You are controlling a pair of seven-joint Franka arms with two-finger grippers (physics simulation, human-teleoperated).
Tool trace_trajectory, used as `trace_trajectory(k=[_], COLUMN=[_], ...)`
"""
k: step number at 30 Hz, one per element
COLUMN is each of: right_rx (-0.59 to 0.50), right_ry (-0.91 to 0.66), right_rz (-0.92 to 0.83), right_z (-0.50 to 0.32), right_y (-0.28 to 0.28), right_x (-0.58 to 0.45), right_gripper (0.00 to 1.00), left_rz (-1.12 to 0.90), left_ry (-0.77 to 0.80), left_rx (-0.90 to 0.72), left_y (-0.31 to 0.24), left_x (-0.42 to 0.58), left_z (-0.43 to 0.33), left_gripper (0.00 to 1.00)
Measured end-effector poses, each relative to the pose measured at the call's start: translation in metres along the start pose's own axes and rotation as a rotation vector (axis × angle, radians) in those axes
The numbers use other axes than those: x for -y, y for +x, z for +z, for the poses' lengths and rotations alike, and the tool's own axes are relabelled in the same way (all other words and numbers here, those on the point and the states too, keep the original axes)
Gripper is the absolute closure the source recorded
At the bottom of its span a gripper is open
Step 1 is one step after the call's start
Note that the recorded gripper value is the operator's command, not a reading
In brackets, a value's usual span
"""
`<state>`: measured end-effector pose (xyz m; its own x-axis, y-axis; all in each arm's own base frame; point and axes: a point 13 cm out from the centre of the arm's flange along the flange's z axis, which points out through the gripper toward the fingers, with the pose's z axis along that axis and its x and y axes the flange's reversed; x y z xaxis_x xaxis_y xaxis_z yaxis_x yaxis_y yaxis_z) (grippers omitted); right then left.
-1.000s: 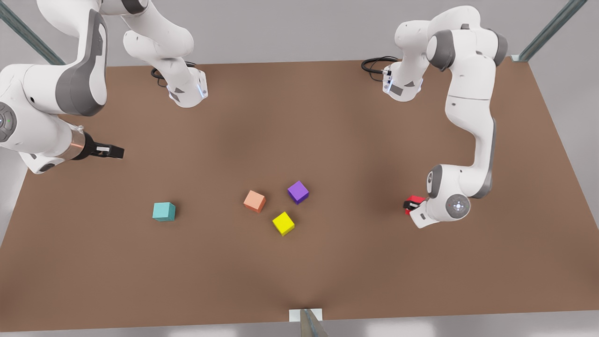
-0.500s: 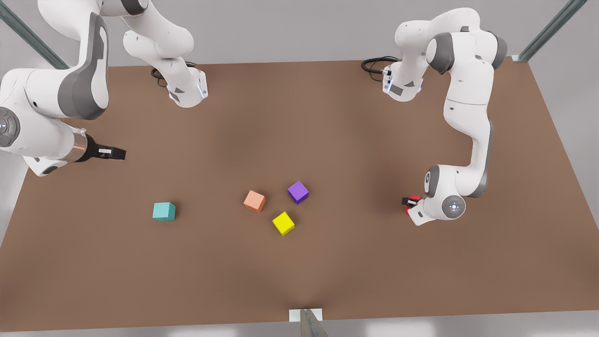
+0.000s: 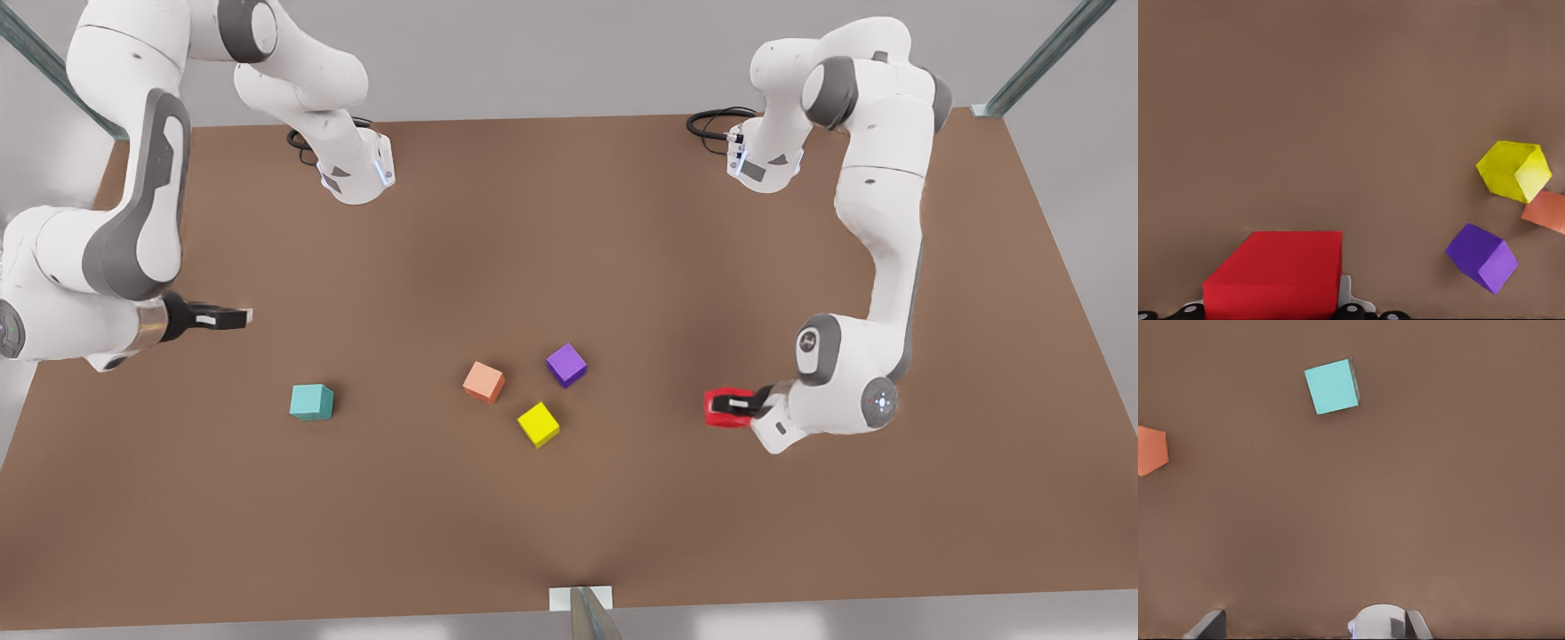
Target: Pick up red wooden cube and pass to hand red wooden cube and place in blue wooden cube
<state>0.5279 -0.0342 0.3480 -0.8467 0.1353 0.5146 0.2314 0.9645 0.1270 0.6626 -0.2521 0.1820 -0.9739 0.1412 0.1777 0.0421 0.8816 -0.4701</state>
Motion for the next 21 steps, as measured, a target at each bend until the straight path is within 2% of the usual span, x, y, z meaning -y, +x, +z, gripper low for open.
trace_trajectory(k=[5,7,9,13,17,21], right_rx=[-0.398,-0.465,-0.404,-0.124,0.108,0.285], right_ry=[-0.462,-0.699,-0.878,-1.09,-1.159,-1.18], right_rz=[-0.213,-0.316,-0.434,-0.704,-0.959,-1.183], right_z=[0.152,0.19,0.195,0.165,0.15,0.147], right_y=[-0.049,-0.062,-0.077,-0.105,-0.113,-0.113], right_x=[-0.109,-0.156,-0.191,-0.231,-0.249,-0.266], right_gripper=[0.0,0.0,0.0,0.0,0.0,0.0], left_rz=[-0.042,-0.085,-0.121,-0.164,-0.19,-0.237], left_ry=[0.472,0.626,0.731,0.822,0.882,0.91], left_rx=[-0.143,-0.178,-0.189,-0.196,-0.192,-0.153], left_y=[0.005,0.009,0.012,0.02,0.038,0.022], left_x=[0.169,0.217,0.256,0.303,0.358,0.347], left_z=[0.042,0.051,0.055,0.071,0.089,0.108], left_gripper=[0.32,0.32,0.32,0.32,0.32,0.32])
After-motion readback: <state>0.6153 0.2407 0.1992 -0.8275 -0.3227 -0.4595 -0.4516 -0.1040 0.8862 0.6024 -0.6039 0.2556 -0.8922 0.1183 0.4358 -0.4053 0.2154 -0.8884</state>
